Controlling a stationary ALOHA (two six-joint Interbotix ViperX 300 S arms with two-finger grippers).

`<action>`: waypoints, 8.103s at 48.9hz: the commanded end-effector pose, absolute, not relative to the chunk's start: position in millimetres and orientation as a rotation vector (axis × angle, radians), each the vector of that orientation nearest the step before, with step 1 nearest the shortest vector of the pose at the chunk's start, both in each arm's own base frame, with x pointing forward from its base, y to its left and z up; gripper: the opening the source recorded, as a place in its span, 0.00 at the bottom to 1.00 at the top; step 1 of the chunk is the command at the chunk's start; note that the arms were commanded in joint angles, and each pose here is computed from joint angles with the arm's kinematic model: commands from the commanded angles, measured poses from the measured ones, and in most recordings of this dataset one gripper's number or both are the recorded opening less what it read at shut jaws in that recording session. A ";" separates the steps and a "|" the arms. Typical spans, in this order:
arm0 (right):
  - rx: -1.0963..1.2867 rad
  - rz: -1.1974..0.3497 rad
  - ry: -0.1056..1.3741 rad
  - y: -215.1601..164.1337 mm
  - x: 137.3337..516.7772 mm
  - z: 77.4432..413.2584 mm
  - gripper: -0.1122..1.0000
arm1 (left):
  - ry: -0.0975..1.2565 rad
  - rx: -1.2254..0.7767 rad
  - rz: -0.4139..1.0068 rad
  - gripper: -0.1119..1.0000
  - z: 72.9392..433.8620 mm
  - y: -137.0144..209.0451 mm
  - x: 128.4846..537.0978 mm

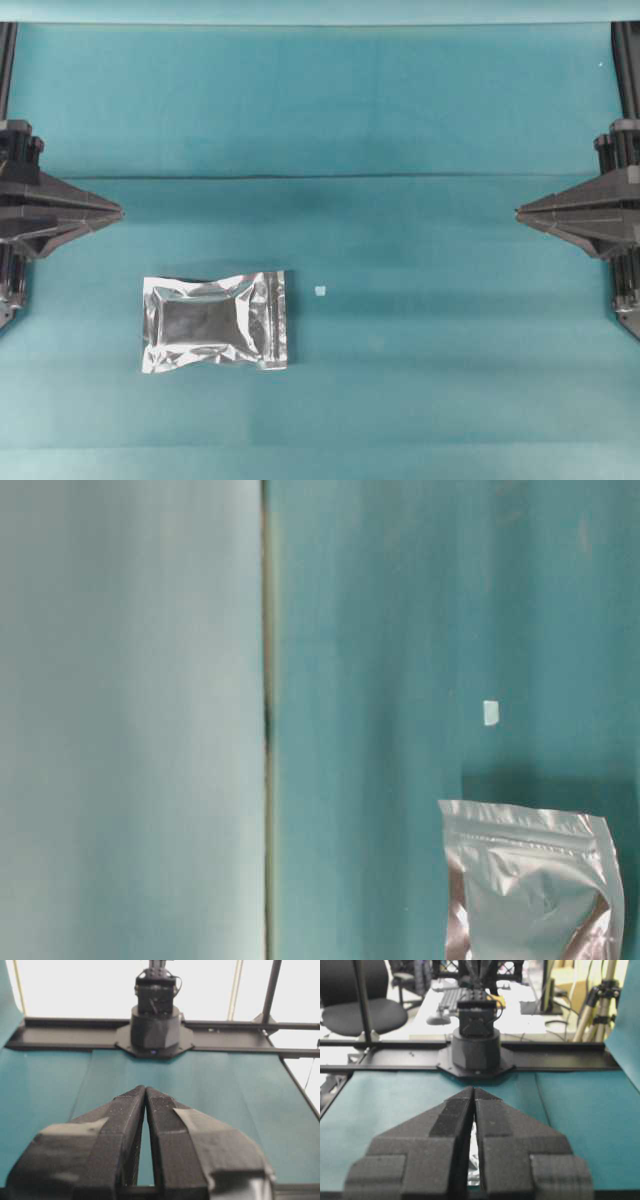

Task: Hand over the silver zip bag and make it stand upright.
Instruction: 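Reach the right gripper left toward the right edge of the silver bag, then close the right gripper on the bag's right edge, then lift the bag with the right gripper and rotate it to hang vertically, then move the open left gripper right to the bag's free left edge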

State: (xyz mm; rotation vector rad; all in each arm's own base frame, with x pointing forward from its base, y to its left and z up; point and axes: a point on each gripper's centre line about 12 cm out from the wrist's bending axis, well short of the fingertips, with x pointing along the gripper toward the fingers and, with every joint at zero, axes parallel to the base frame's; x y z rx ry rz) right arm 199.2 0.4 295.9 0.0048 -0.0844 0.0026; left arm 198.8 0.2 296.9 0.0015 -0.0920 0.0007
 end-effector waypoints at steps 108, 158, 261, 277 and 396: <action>1.325 -0.410 0.458 39.0 432.2 96.4 0.89 | -0.066 0.003 -0.049 0.10 314.6 -10.0 212.5; 1.395 -0.484 0.423 36.3 458.9 66.3 0.78 | -0.031 0.018 -0.046 0.10 312.6 -9.3 206.5; 0.071 -0.019 1.179 -10.4 447.1 283.3 0.12 | 0.015 0.003 -0.045 0.10 306.7 -9.0 203.5; -0.017 0.041 1.243 -1.8 444.9 274.1 0.12 | 0.040 0.004 -0.044 0.10 297.9 -8.7 203.5; -0.094 0.039 1.305 1.7 452.1 255.2 0.12 | 0.305 -0.277 0.012 0.91 116.2 -8.2 362.6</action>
